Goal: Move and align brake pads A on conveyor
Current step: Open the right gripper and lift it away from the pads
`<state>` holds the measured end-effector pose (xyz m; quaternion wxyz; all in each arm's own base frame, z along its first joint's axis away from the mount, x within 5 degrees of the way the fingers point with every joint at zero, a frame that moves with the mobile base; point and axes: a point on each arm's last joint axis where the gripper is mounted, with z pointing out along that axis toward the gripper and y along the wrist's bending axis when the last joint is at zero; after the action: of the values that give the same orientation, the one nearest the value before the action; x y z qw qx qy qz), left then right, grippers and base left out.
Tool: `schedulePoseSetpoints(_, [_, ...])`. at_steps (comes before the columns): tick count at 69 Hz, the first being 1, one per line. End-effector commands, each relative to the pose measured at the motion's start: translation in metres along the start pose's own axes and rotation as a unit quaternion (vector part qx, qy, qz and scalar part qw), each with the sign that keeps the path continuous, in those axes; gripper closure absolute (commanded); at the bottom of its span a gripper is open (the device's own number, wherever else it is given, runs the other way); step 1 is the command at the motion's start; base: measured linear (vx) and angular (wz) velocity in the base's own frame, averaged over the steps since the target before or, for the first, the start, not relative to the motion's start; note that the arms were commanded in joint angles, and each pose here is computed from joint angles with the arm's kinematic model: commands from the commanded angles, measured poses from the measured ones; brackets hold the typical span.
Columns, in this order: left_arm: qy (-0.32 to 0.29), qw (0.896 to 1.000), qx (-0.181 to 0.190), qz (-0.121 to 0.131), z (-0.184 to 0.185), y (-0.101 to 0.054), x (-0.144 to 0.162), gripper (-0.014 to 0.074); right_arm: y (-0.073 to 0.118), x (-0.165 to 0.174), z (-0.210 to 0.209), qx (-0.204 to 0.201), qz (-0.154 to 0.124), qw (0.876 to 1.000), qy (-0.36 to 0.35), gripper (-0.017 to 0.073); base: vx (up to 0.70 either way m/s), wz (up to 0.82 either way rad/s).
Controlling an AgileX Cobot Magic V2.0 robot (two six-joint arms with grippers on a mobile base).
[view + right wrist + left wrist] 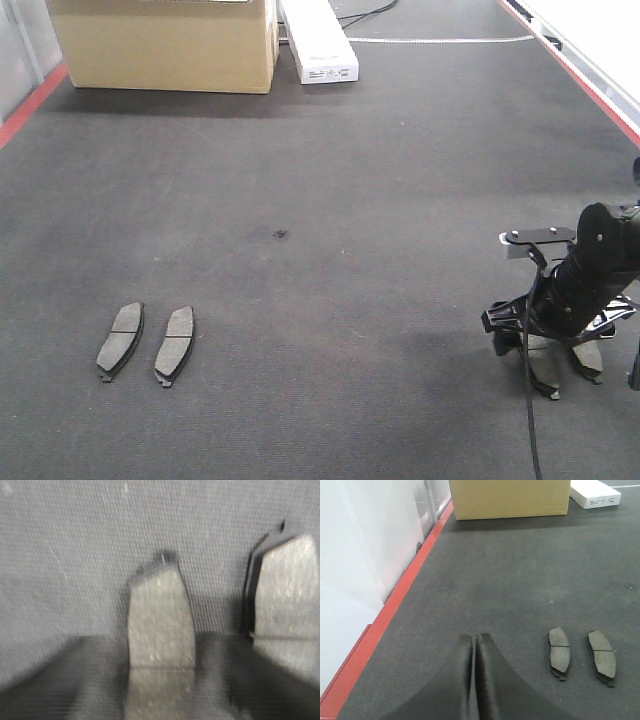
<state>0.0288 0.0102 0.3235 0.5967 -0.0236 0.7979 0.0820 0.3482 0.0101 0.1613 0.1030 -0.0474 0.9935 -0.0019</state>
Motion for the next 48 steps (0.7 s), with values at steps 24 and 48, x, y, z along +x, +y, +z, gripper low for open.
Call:
schedulePoseSetpoints(24, [-0.038, 0.999, -0.001, -0.002, -0.002, 0.001, -0.013, 0.0599, -0.003, -0.006, -0.079, 0.010, -0.002, 0.993, -0.122, -0.0100, 0.00, 0.00])
schedulePoseSetpoints(48, [-0.038, 0.999, -0.001, -0.002, -0.002, 0.001, -0.013, 0.0599, 0.000, 0.034, -0.199, 0.023, -0.003, 0.953, -0.301, 0.0161, 0.00, 0.00])
